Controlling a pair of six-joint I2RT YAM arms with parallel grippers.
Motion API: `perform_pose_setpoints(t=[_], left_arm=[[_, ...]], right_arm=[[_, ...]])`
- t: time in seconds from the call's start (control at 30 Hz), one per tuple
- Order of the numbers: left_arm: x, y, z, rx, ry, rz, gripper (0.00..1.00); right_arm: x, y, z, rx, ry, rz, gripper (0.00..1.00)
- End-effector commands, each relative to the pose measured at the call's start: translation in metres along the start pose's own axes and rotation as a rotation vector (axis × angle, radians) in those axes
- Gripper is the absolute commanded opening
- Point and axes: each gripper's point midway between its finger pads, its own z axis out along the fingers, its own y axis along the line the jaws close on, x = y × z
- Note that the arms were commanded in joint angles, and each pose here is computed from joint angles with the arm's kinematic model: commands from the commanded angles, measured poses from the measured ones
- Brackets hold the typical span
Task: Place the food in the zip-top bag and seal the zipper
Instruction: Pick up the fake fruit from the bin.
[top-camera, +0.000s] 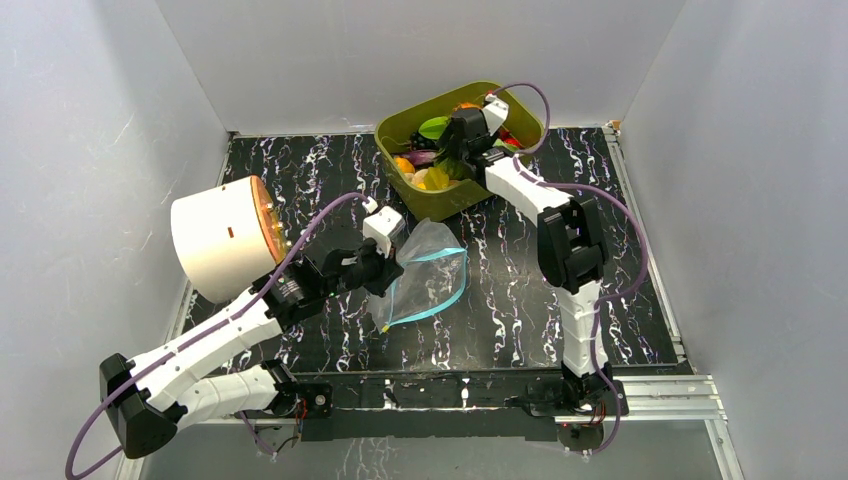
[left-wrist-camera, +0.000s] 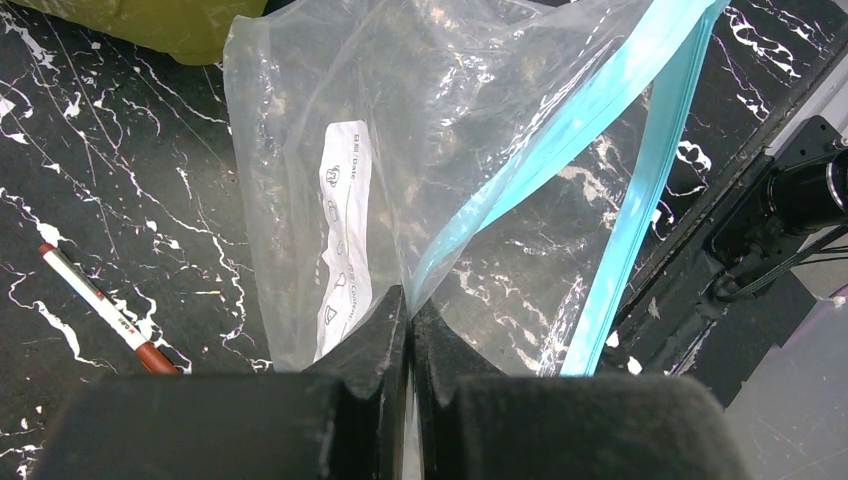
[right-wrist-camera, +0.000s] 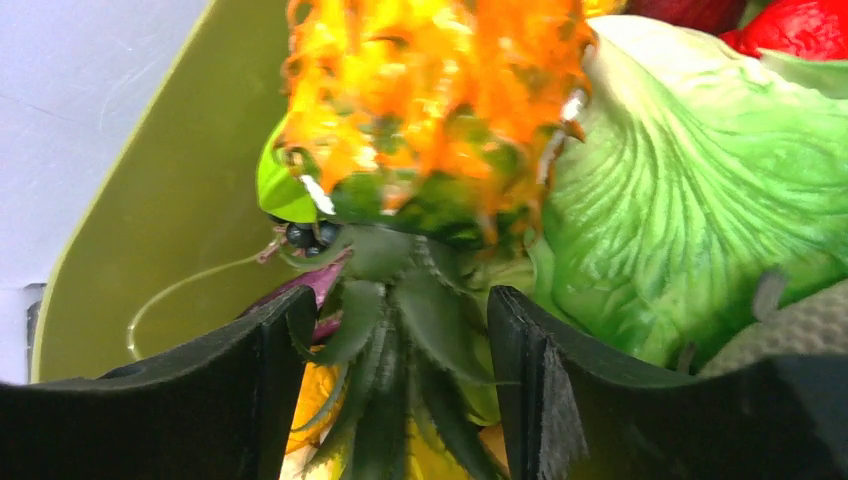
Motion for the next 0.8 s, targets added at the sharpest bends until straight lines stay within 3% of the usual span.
perform_pose_setpoints(t=[0.0,0.1,0.13,0.47,0.77], left_arm=[[-0.007,-0.005,-0.006,0.021,-0.039,0.001,0.00],[-0.007,-0.002,-0.006,0.010,-0.041,0.000,0.00],[-0.007,-0.002,-0.006,0.009,-0.042,0.000,0.00],[-0.008,0.006,-0.004,-0.037,-0.065,-0.005,0.00],[-0.008,0.008,0.000,-0.035,-0.084,0.034,0.00]], right_arm=[[-0.034,0.022,-0.003,-0.070,-0.066,-0.005,0.52],[-0.046,0.026,-0.016,-0.111,-0.099,-0.042,0.35],[-0.048,0.026,-0.019,-0.118,-0.101,-0.051,0.34],[-0.080,0.032,-0.060,-0.213,-0.142,-0.121,0.25],[-0.099,0.029,-0.126,-0.322,-0.138,-0.205,0.22]])
